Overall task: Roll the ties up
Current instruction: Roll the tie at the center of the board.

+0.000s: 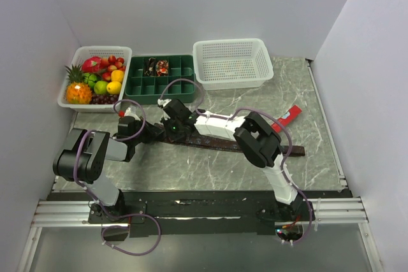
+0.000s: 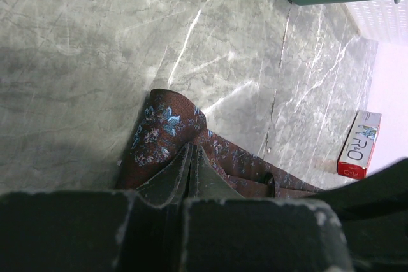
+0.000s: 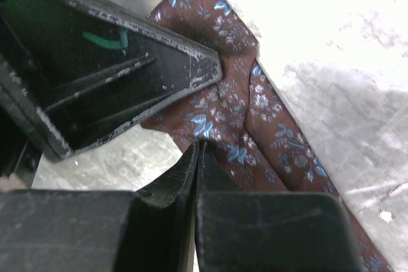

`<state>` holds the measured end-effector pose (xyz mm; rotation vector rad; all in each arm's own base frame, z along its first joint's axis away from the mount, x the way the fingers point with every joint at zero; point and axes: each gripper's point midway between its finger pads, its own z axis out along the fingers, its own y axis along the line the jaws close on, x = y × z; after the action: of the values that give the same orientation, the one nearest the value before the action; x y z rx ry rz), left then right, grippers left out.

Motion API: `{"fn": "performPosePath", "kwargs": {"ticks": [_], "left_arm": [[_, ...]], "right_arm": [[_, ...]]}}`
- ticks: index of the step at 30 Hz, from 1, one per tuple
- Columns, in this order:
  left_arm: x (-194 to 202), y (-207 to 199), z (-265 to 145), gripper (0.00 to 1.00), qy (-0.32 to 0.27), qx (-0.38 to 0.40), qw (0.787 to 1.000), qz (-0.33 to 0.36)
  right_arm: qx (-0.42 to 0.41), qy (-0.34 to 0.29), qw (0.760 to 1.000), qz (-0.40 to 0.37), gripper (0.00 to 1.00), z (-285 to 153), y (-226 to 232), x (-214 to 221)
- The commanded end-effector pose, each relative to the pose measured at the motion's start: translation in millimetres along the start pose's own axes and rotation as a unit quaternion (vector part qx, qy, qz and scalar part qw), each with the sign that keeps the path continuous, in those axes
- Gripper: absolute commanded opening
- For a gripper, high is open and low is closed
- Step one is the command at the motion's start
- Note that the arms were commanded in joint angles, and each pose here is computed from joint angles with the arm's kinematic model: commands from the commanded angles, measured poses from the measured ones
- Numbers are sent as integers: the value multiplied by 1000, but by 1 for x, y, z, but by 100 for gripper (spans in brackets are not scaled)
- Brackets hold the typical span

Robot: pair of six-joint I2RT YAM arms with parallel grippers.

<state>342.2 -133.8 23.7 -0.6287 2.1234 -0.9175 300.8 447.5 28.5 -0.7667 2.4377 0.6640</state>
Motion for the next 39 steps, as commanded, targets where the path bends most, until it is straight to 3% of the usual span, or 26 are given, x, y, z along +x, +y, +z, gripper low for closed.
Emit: {"fn": "performPosePath", "kwargs": {"ticks": [1, 4, 27, 30, 36, 39], "left_arm": [[4, 14, -1, 1, 9, -30, 999, 10], [5, 15, -1, 1, 10, -32, 999, 10], [-2, 5, -6, 4, 3, -26, 1000, 13], [-12, -9, -10, 12, -2, -16, 1000, 13], [-41, -39, -32, 59, -39, -17, 998, 35], [-51, -31, -45, 70, -57, -51, 996, 42]], "right_arm": [[-20, -70, 997, -22, 0, -39, 15, -40], [-27, -90, 995, -25, 0, -45, 19, -49], [31, -39, 999, -6, 0, 8, -9, -24], [37, -32, 999, 0, 0, 6, -14, -14], [43, -18, 999, 8, 0, 10, -18, -4], [41, -17, 999, 8, 0, 10, -16, -5]]}}
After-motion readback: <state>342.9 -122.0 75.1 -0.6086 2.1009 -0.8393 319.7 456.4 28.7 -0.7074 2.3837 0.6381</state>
